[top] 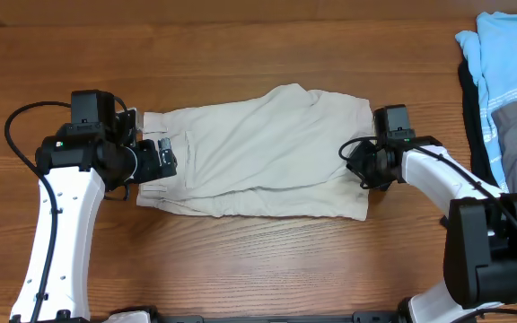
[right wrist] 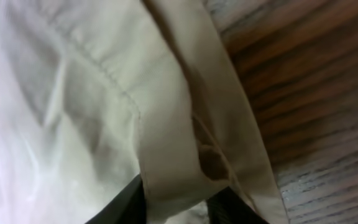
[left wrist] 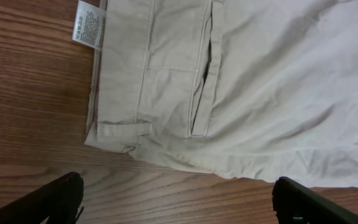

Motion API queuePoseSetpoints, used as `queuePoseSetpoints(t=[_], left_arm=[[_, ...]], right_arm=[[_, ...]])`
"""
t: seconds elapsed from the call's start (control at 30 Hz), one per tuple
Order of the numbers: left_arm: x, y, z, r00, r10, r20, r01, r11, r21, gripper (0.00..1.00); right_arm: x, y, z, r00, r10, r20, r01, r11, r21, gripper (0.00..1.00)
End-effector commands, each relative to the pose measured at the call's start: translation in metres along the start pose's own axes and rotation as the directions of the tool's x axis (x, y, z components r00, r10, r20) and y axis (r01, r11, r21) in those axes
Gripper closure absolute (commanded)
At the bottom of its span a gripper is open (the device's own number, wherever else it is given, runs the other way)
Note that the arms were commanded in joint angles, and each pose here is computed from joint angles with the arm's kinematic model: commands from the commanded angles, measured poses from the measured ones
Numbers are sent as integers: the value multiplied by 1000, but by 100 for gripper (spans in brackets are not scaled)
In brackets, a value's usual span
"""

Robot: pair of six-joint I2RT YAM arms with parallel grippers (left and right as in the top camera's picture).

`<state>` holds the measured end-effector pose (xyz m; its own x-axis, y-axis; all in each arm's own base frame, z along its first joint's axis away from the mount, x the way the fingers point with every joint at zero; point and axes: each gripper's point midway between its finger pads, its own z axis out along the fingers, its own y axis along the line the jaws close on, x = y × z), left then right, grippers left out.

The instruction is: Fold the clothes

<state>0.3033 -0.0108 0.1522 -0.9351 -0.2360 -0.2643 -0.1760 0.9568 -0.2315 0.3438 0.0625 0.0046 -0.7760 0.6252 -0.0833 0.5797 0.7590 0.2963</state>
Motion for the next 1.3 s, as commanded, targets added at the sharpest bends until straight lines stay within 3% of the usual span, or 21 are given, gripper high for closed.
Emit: queuePoseSetpoints(t=[0.0, 0.1, 0.23, 0.33, 0.4, 0.53, 0.83, 0.87, 0.97, 1.27], left_arm=[[-8, 3, -11, 999, -10, 50, 11, 1000, -29, 0], [-7, 6, -11, 998, -40, 47, 42, 998, -45, 0], [-1, -3, -11, 999, -50, 17, 50, 999, 4, 0], [3, -7, -11, 999, -49, 0, 48, 998, 30, 4], [2, -6, -11, 999, -50, 4, 49, 998, 25, 0], [-1, -6, -11, 999, -50, 16, 50, 998, 25, 5], [-1, 3, -11, 995, -97, 22, 97, 995, -23, 0], [-1, 3, -11, 995, -97, 22, 97, 995, -23, 0], [-1, 3, -11, 995, -97, 21, 97, 995, -24, 0], [-1, 5, -11, 995, -96, 25, 97, 995, -35, 0]], right_arm=[[-1, -12, 5, 1000, 20, 18, -20, 999, 38, 76], [0, -12, 4, 1000, 20, 15, -21, 999, 41, 91], [2, -9, 0, 1000, -4, 4, 4, 1000, 26, 91], [-3, -1, -15, 999, -43, 15, 43, 999, 14, 85], [-7, 6, -27, 998, -46, 31, 46, 999, 0, 85], [-11, 12, -40, 997, -50, 58, 51, 999, -19, 96], [-9, 8, -37, 998, -44, 54, 44, 999, -7, 96], [-9, 7, -37, 998, -44, 55, 44, 999, -5, 94], [-8, 1, -31, 997, -39, 62, 39, 999, 10, 73], [-4, -6, -18, 999, -9, 42, 8, 1000, 27, 66]])
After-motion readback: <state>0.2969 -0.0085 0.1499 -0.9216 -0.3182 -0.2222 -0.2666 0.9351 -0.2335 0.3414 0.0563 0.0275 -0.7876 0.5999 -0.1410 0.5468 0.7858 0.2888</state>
